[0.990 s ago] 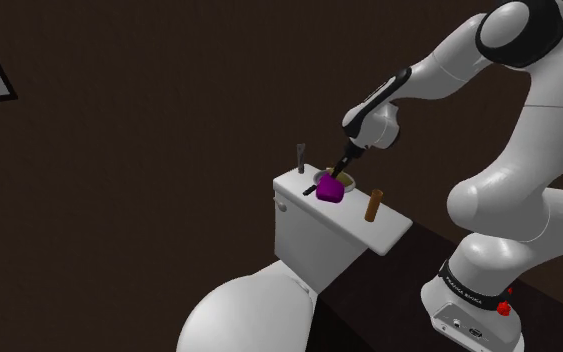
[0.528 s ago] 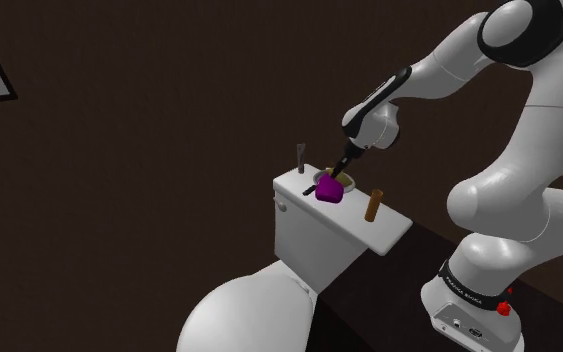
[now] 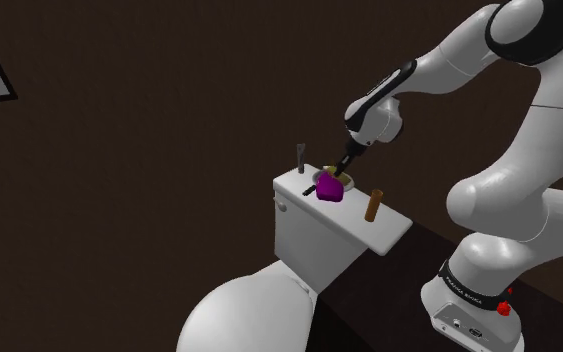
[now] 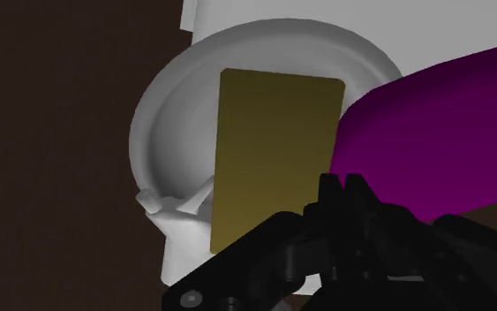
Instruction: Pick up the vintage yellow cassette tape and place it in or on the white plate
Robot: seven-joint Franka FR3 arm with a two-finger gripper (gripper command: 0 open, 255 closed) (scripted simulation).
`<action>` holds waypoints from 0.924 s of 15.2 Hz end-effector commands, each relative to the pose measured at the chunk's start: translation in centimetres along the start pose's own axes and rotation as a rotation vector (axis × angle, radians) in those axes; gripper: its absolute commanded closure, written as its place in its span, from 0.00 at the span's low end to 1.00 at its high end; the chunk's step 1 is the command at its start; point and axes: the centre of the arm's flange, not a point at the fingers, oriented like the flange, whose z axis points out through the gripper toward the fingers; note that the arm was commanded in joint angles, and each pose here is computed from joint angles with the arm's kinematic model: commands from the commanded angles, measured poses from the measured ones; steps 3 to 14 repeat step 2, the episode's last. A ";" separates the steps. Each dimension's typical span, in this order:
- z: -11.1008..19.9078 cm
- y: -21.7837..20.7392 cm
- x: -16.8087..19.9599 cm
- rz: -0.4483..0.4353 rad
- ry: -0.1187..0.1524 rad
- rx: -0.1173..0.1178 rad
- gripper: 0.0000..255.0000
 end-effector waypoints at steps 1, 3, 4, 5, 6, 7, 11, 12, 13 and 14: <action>-2.1 1.8 0.1 0.044 0.041 -0.068 1.00; -2.6 1.7 0.3 0.044 0.041 -0.068 1.00; -2.6 1.7 0.3 0.044 0.041 -0.068 1.00; -2.6 1.7 0.3 0.044 0.041 -0.068 1.00; -2.6 1.7 0.3 0.044 0.041 -0.068 1.00; -2.6 1.7 0.3 0.044 0.041 -0.068 1.00; -2.6 1.7 0.3 0.044 0.041 -0.068 1.00; -2.6 1.7 0.3 0.044 0.041 -0.068 1.00; -2.6 1.7 0.3 0.044 0.041 -0.068 1.00; -2.6 1.7 0.3 0.044 0.041 -0.068 1.00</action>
